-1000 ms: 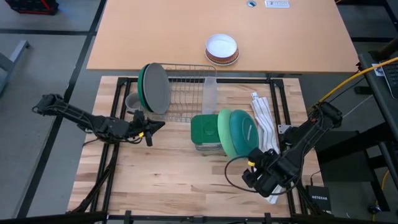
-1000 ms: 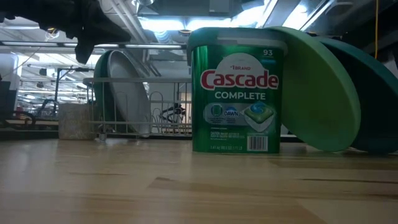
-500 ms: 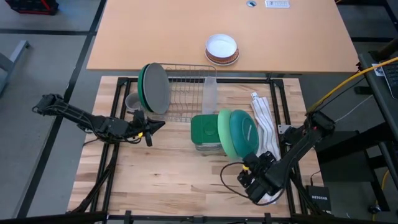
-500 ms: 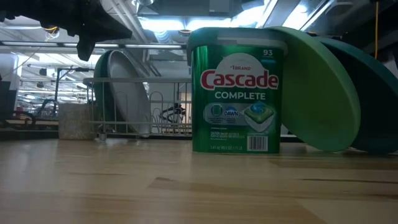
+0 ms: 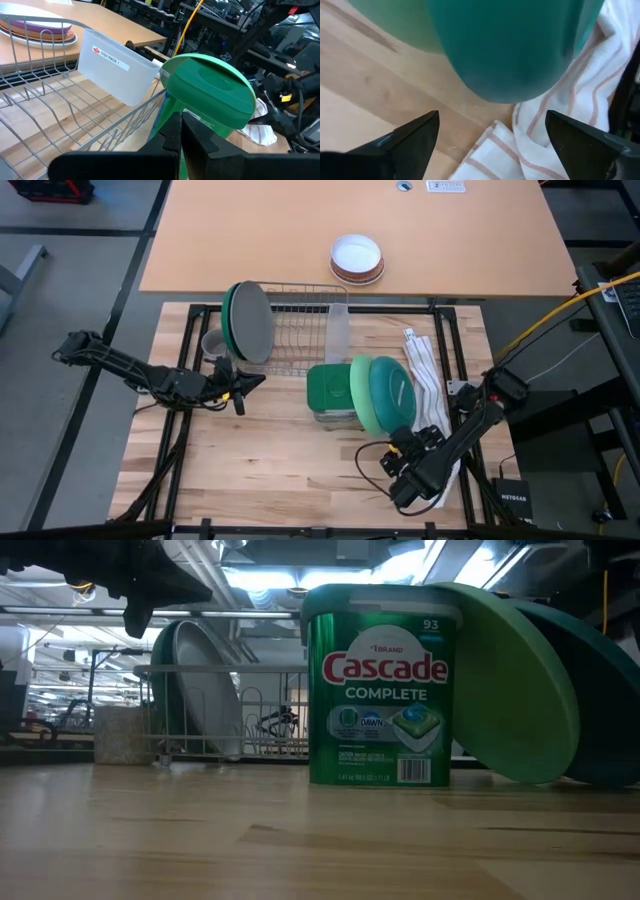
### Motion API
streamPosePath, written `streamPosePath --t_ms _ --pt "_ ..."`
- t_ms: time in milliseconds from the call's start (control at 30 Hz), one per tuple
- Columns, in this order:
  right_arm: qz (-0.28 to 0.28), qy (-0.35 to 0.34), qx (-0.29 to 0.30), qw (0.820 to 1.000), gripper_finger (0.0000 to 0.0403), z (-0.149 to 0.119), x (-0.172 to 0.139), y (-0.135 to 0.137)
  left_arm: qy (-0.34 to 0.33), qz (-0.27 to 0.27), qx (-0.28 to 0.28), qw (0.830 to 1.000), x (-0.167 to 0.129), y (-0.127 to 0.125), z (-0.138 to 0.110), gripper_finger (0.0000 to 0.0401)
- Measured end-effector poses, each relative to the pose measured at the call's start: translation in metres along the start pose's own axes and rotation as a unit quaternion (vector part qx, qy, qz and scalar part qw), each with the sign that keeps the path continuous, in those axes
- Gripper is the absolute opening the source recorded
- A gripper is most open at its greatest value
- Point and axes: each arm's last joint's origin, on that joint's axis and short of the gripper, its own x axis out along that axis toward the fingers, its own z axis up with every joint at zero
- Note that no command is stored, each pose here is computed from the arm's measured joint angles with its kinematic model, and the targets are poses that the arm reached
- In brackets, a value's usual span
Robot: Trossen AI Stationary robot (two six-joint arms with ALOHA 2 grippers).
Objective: Sort dishes
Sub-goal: Put the blue plate into the dish rack
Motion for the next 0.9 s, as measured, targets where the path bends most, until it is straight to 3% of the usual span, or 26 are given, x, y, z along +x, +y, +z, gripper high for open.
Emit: streamPosePath --t_ms 333,900 --pt "-0.049 -0.015 0.011 0.999 0.0367 -0.008 0.016 0.007 0.000 0.000 0.000 1.000 0.000 0.000 0.000 0.0001" --pt "-0.057 -0.045 0.036 0.997 0.0367 0.008 0.022 0.009 0.000 0.000 0.005 1.000 0.000 0.000 0.000 0.0001"
